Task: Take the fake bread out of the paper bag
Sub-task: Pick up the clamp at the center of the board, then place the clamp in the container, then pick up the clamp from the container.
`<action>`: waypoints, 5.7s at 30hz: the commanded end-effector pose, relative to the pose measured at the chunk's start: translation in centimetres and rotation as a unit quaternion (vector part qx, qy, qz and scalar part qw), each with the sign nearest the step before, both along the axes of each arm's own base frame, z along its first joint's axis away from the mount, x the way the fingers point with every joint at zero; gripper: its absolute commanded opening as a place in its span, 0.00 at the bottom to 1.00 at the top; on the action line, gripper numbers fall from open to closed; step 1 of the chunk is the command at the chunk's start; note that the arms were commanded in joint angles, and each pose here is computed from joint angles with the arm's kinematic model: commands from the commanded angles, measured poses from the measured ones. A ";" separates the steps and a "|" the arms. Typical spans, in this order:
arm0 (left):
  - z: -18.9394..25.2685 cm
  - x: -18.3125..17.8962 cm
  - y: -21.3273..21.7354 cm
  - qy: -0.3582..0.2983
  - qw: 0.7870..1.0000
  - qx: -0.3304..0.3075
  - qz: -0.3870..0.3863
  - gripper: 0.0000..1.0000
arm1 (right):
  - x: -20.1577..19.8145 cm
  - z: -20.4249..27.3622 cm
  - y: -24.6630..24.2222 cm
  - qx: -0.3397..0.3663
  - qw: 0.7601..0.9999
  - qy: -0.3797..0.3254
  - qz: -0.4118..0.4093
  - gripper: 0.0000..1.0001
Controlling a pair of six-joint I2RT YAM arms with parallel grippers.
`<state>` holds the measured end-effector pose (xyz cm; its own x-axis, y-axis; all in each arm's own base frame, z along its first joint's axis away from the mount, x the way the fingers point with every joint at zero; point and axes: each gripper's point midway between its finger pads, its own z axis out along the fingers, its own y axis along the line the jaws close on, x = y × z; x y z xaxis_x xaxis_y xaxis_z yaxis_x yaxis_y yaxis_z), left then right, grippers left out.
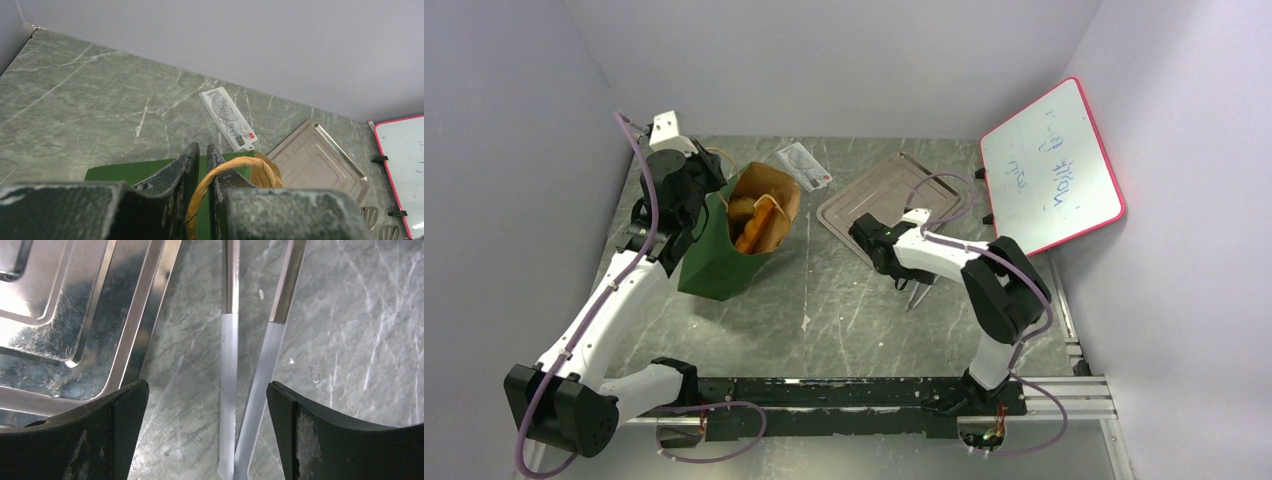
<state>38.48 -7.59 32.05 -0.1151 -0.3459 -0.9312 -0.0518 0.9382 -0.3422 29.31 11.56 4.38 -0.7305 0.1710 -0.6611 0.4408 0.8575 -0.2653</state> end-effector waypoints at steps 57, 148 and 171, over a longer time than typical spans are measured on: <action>1.0 -0.6 -0.2 -0.017 1.000 -0.022 -0.011 0.07 | 1.4 -3.1 7.1 0.063 0.997 0.000 0.054 0.43; -2.8 -2.0 0.0 0.027 0.999 0.004 -0.020 0.07 | 4.2 3.6 18.5 0.126 0.868 -0.130 0.463 0.76; -5.7 -1.9 -0.1 0.057 0.998 0.000 -0.019 0.07 | 4.4 -3.0 17.3 0.114 0.875 -0.085 0.462 0.68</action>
